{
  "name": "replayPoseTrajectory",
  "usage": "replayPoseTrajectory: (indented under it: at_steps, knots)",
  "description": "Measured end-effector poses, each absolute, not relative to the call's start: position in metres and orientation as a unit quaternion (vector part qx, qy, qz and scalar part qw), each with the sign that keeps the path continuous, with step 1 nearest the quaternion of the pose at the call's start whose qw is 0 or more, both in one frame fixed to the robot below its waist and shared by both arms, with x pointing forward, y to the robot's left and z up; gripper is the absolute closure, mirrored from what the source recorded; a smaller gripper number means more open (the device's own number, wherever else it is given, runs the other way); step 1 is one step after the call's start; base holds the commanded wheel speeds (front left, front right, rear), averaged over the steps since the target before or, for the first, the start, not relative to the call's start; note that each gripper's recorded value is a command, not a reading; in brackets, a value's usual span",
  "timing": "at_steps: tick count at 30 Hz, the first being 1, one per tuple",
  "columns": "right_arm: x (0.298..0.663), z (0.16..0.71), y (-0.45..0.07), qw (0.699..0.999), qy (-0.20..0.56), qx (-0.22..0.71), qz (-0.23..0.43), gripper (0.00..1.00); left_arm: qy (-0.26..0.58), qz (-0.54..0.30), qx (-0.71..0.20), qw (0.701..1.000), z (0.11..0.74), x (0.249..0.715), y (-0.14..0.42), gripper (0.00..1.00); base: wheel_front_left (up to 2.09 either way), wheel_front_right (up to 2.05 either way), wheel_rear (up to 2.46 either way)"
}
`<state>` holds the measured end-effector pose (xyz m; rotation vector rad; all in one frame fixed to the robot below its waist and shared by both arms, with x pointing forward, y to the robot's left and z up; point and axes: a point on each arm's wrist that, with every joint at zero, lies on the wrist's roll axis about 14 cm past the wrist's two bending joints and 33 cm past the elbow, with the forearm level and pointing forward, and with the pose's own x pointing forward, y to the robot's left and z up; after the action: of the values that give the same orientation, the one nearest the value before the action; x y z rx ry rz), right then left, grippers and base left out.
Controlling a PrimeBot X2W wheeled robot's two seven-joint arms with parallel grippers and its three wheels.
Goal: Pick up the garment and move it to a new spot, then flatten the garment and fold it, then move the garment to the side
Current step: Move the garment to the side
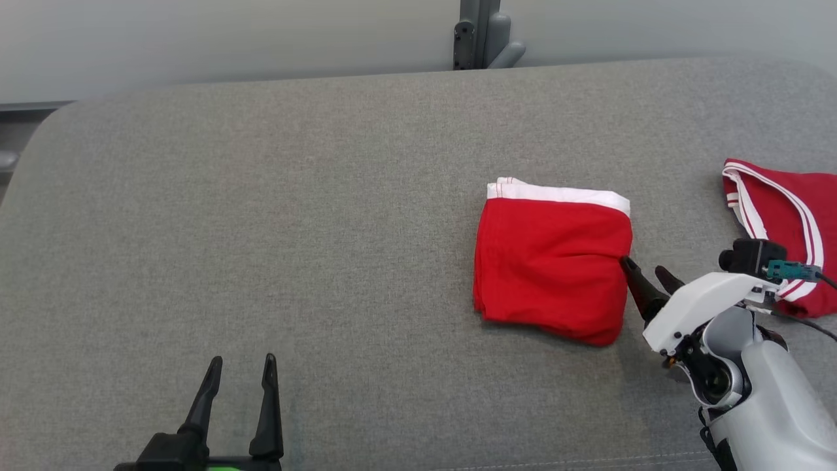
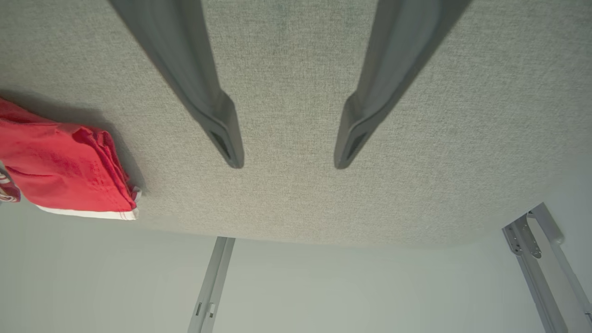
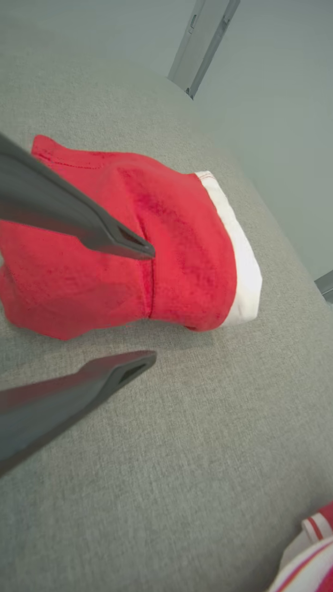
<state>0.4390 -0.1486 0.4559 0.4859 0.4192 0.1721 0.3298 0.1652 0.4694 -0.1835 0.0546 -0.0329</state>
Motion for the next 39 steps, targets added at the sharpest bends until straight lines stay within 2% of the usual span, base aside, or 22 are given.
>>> replayPoseTrajectory:
  at_steps: [4,10,11,12,13,20,28,39]
  knots:
    - [0.445,0.436,-0.147,0.940,0.240,0.231,0.079,0.00,0.033,-0.014,-0.091,0.995,0.466,0.335,0.166,0.00,0.00,0.00,0.00]
    - [0.453,0.420,-0.114,0.917,0.275,0.271,0.102,0.00,0.041,0.000,-0.090,0.995,0.460,0.334,0.174,0.00,0.00,0.00,0.00]
    - [0.453,0.418,-0.113,0.913,0.280,0.278,0.101,0.42,0.042,0.001,-0.089,0.995,0.460,0.334,0.175,0.00,0.00,0.00,0.00]
    - [0.453,0.416,-0.113,0.912,0.282,0.281,0.099,0.79,0.043,0.003,-0.089,0.995,0.459,0.333,0.175,0.00,0.00,0.00,0.00]
    - [0.454,0.415,-0.114,0.913,0.280,0.282,0.096,1.00,0.043,0.003,-0.089,0.995,0.459,0.333,0.176,0.00,0.00,0.00,0.00]
    - [0.464,0.433,-0.137,0.926,0.261,0.254,0.097,1.00,0.041,-0.013,-0.091,0.995,0.460,0.341,0.166,0.00,0.00,0.00,0.00]
    - [0.489,0.468,-0.230,0.949,0.273,0.145,0.061,1.00,0.033,-0.064,-0.091,0.993,0.463,0.375,0.138,0.00,0.00,0.00,0.00]
    - [0.500,0.470,-0.298,0.923,0.380,0.057,0.024,1.00,0.073,-0.093,-0.100,0.988,0.431,0.396,0.116,0.00,0.00,0.00,0.00]
